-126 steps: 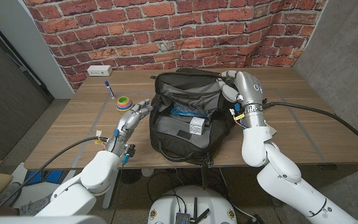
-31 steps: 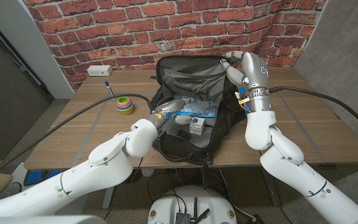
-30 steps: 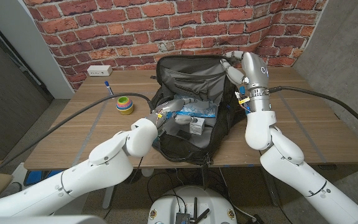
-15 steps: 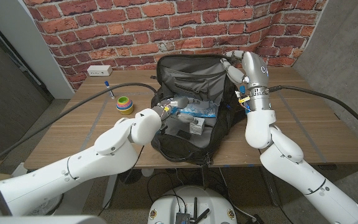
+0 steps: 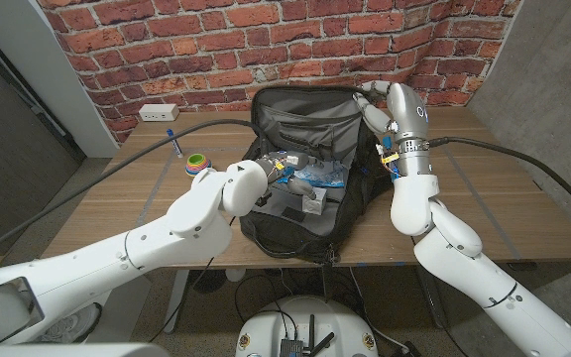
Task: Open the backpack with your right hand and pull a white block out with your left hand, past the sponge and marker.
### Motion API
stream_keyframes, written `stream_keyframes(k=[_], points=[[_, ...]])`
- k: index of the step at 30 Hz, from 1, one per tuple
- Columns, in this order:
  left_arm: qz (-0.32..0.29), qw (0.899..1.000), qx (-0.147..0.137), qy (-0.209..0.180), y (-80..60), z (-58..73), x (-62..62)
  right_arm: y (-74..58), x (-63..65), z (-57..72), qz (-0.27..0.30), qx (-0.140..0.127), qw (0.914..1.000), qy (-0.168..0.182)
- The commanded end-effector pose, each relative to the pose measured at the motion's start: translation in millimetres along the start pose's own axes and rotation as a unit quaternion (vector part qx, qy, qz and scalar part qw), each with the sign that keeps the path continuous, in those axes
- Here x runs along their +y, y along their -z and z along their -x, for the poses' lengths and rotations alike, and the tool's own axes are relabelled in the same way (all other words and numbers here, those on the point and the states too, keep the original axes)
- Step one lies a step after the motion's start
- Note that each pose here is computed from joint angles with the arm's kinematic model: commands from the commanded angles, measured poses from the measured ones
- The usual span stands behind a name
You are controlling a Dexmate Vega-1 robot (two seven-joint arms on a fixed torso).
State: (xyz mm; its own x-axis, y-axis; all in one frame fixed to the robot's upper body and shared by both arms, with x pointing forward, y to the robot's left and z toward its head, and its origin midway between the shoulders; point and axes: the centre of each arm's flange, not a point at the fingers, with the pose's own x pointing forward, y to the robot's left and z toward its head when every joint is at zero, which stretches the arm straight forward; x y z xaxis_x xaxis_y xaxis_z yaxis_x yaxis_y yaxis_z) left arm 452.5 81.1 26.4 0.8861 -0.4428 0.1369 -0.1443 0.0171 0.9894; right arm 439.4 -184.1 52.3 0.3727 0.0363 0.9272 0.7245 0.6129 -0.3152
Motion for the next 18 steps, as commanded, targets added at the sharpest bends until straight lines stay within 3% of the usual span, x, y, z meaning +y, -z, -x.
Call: stream_keyframes(k=[1, 18], points=[[-0.041, 0.998, 0.021, 0.053, -8.3, -12.3, 6.9, 4.3, 2.6, -4.7, -0.003, 0.003, 1.0000, 0.002], [-0.088, 0.992, 0.031, 0.087, -16.7, -26.7, 4.5, 4.6, 4.6, -7.3, -0.002, 0.005, 1.0000, 0.007]])
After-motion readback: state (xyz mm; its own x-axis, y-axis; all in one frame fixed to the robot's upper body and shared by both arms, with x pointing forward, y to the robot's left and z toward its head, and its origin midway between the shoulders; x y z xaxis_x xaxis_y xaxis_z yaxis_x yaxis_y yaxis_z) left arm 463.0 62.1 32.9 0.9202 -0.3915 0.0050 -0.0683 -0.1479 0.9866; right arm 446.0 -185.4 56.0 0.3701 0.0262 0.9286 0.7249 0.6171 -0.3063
